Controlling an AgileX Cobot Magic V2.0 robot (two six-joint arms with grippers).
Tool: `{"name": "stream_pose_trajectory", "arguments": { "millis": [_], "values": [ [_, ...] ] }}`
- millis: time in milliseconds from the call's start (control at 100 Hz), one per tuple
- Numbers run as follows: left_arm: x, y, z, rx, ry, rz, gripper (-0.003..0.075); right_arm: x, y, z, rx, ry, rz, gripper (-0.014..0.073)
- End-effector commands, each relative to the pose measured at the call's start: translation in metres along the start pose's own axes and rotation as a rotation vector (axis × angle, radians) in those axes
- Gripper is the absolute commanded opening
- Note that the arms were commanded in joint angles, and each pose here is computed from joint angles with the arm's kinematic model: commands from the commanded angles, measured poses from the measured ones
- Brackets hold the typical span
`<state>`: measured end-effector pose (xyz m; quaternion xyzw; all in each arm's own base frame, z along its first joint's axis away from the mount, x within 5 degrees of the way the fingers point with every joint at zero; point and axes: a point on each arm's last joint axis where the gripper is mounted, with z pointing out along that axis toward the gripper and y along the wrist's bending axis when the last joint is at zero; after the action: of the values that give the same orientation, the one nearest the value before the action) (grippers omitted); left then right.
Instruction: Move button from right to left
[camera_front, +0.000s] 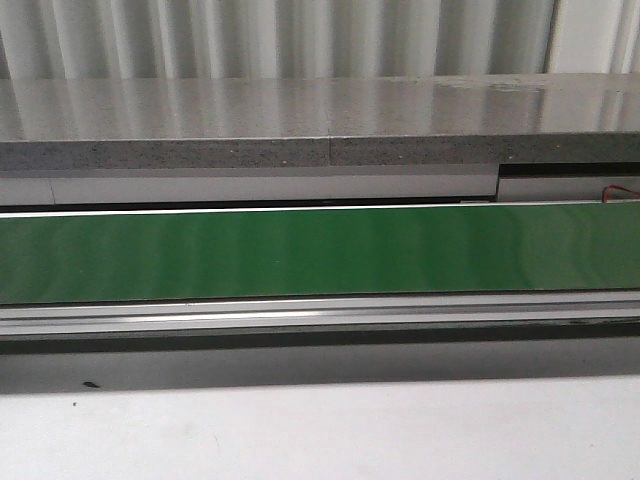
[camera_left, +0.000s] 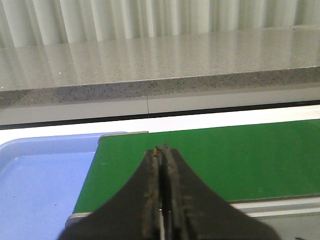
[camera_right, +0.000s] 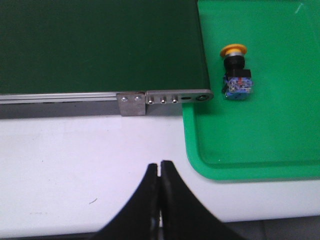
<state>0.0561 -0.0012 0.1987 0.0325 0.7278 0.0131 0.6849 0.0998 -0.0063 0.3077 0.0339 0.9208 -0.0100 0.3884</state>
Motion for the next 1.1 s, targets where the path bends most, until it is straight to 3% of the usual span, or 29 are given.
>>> {"name": "stream_pose_trajectory", "arguments": {
  "millis": [0, 60, 130, 270, 340, 730, 1090],
  "values": [
    [0.004, -0.001, 0.000, 0.003, -0.069, -0.011, -0.0021, -0.019, -0.001, 0.002, 0.013, -0.005, -0.006, -0.0040],
    [0.004, -0.001, 0.000, 0.003, -0.069, -0.011, -0.0020, -0.026, -0.001, 0.009, 0.011, 0.036, -0.003, 0.0024],
    [0.004, -0.001, 0.000, 0.003, -0.069, -0.011, -0.0020, -0.033, 0.000, 0.016, 0.004, 0.073, 0.003, 0.0160],
    [0.004, -0.001, 0.000, 0.003, -0.069, -0.011, -0.0021, -0.048, 0.000, 0.031, 0.004, 0.143, 0.003, 0.0510],
    [0.004, -0.001, 0.000, 0.003, -0.069, -0.011, -0.0021, -0.056, 0.000, 0.040, 0.005, 0.172, 0.003, 0.0587],
    [0.004, -0.001, 0.000, 0.003, -0.069, -0.011, -0.0020, -0.100, -0.007, 0.097, 0.023, 0.312, 0.026, 0.0572],
    [0.004, -0.001, 0.000, 0.003, -0.069, -0.011, -0.0021, -0.120, -0.089, 0.133, 0.180, 0.392, 0.226, 0.0572]
  ]
}}
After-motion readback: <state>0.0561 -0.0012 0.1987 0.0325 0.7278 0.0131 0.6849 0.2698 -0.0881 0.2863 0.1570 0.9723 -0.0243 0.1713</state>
